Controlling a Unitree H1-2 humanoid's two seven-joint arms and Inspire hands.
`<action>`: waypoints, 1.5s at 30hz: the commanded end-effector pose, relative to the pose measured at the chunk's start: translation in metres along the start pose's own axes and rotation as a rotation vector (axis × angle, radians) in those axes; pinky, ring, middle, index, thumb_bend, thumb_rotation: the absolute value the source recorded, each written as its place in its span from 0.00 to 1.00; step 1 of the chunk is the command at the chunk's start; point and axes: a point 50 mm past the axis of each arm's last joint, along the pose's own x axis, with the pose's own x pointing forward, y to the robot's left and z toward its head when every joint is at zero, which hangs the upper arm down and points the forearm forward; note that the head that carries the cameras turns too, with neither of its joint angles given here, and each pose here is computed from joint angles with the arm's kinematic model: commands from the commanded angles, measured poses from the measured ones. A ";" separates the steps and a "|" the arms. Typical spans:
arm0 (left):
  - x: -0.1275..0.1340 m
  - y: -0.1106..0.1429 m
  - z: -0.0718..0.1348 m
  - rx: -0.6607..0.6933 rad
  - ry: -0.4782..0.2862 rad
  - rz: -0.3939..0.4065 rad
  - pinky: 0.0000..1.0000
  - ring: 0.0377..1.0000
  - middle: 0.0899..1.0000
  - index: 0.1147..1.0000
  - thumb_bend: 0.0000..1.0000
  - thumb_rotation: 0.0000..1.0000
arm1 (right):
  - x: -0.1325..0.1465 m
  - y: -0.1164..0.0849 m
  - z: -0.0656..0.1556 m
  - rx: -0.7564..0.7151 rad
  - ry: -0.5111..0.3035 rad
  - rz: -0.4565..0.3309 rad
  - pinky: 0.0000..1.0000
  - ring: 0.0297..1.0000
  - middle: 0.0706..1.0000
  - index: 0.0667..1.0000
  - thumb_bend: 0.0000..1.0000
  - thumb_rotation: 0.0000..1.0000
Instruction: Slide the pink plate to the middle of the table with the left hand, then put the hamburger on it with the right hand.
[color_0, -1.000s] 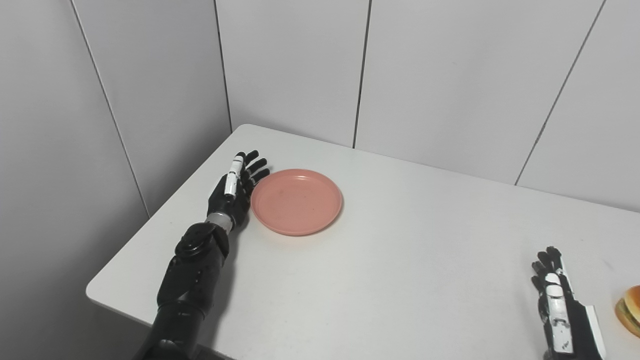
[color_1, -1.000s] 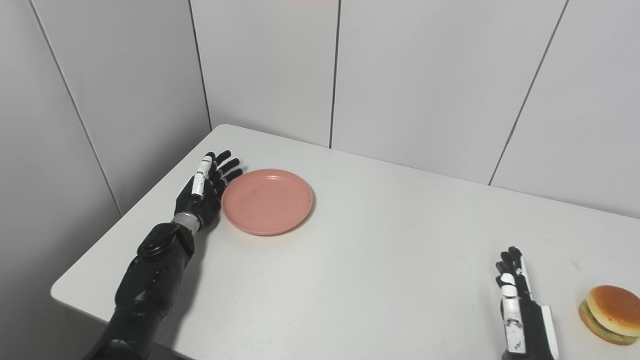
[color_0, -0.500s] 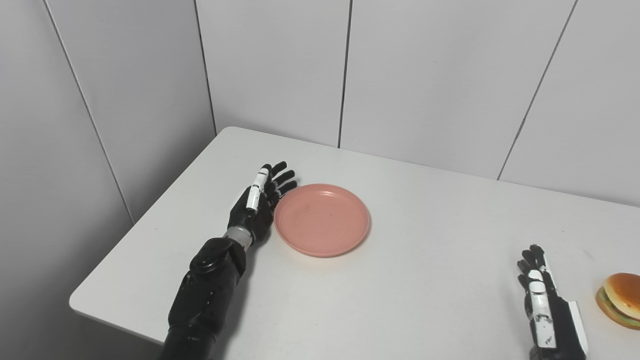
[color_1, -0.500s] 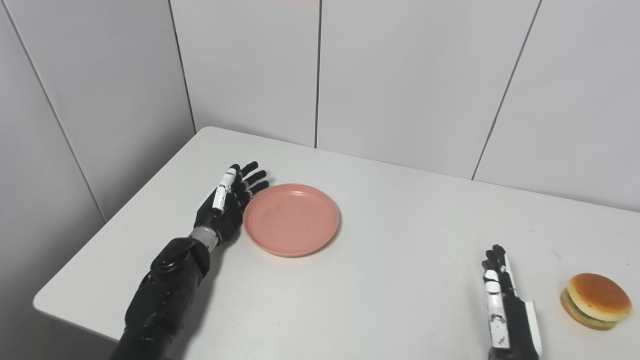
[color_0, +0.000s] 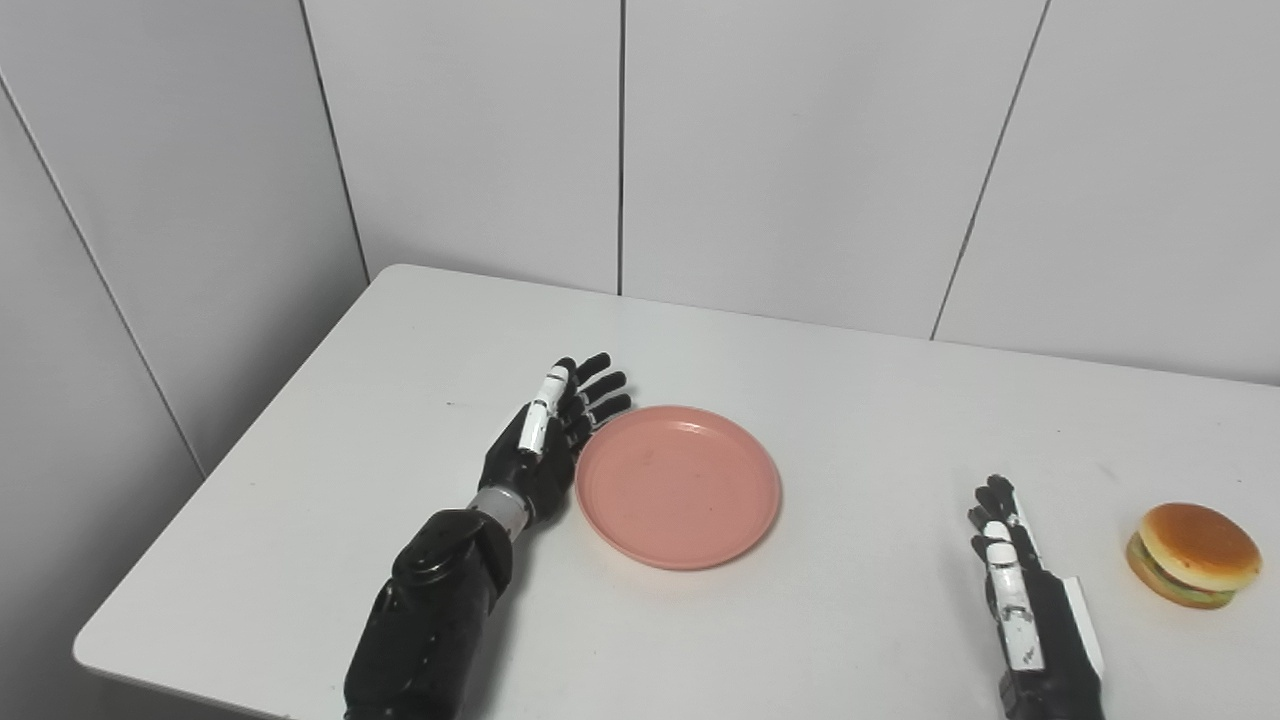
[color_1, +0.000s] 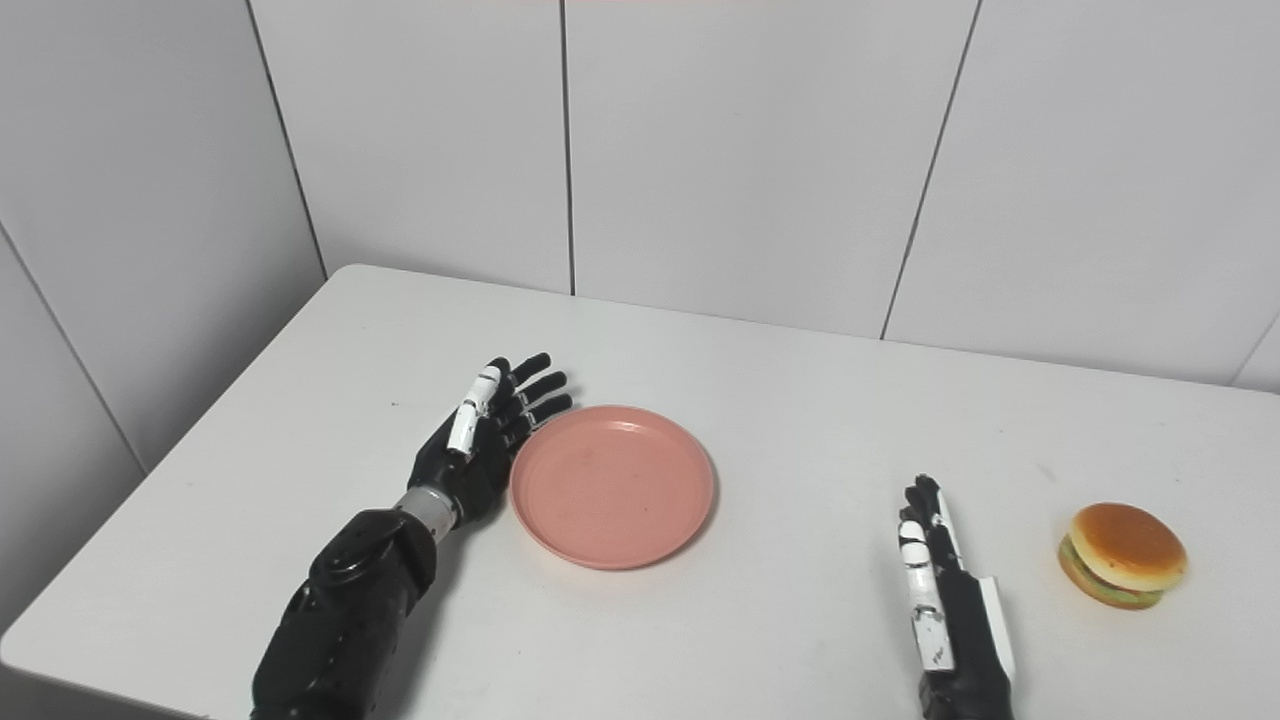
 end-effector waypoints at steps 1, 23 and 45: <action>-0.001 -0.015 -0.001 -0.008 0.024 -0.035 0.89 0.88 0.88 0.86 0.31 1.00 | -0.004 0.007 -0.002 0.012 0.029 -0.018 0.99 0.97 0.97 0.98 0.22 1.00; -0.029 -0.059 -0.010 0.006 0.003 -0.141 0.90 0.89 0.89 0.88 0.32 1.00 | -0.005 0.020 0.009 -0.026 0.021 -0.034 0.95 0.95 0.96 0.97 0.21 1.00; -0.040 -0.037 -0.010 0.011 -0.024 -0.104 0.91 0.90 0.90 0.88 0.33 1.00 | 0.006 -0.001 0.060 -0.194 -0.104 -0.091 0.92 0.93 0.93 0.95 0.35 1.00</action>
